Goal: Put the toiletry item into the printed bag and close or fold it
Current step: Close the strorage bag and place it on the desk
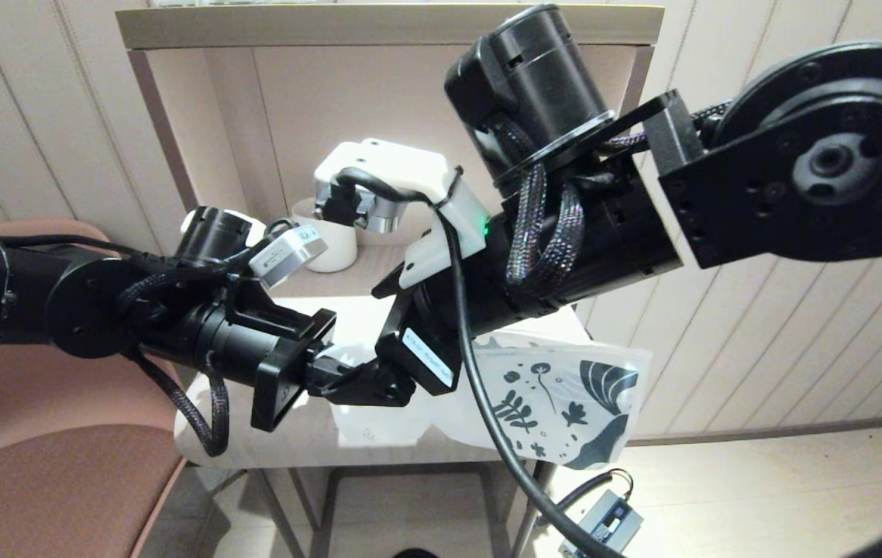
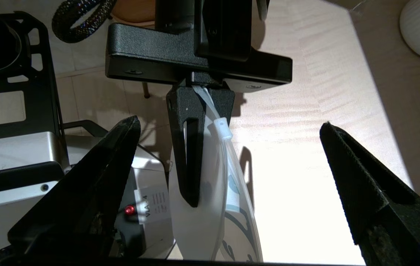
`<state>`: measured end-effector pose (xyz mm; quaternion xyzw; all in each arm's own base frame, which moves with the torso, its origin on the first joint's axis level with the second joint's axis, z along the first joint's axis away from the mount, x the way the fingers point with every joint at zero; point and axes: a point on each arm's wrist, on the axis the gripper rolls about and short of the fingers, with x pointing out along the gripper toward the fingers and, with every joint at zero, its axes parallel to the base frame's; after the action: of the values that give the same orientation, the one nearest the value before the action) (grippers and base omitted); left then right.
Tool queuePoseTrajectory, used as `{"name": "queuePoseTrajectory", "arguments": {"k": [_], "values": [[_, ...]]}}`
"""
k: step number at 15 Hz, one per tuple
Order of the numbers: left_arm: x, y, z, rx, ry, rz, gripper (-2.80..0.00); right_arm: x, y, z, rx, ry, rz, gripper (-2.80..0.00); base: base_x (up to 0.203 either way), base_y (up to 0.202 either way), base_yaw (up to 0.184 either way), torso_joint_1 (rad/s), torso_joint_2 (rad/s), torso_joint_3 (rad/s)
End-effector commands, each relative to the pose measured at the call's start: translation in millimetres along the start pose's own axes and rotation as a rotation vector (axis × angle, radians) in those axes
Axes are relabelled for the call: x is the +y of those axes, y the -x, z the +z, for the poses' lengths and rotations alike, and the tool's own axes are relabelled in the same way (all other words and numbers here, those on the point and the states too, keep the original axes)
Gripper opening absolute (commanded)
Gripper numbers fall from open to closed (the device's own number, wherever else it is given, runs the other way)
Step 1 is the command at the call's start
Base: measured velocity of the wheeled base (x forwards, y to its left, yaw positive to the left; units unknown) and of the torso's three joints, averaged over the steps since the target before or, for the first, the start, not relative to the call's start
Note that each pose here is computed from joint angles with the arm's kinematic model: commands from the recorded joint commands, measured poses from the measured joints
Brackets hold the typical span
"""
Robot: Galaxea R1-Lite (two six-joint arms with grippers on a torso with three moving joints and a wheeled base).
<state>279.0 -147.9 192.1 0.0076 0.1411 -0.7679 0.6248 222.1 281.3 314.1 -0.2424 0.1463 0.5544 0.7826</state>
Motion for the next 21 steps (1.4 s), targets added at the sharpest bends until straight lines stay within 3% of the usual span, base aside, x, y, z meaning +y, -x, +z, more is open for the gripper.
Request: {"name": "queuePoseTrajectory", "arguments": {"k": [1,4,21], "values": [[-0.9,-14.1,5.3,-0.001,-0.024,-0.054,-2.8,-0.8,18.9,4.6,-0.031,0.004,-0.01,0.0,0.0,0.0,0.0,0.0,0.0,0.0],[-0.2,-26.7,-0.6,0.014,-0.016,-0.087,-2.8,-3.2,25.7,4.3,-0.049,-0.002,0.02,0.0,0.0,0.0,0.0,0.0,0.0,0.0],[4.7,-28.0,-3.0,0.019,-0.01,-0.08,-2.8,-1.2,25.0,-15.5,0.026,-0.047,0.109,0.0,0.0,0.0,0.0,0.0,0.0,0.0]]}}
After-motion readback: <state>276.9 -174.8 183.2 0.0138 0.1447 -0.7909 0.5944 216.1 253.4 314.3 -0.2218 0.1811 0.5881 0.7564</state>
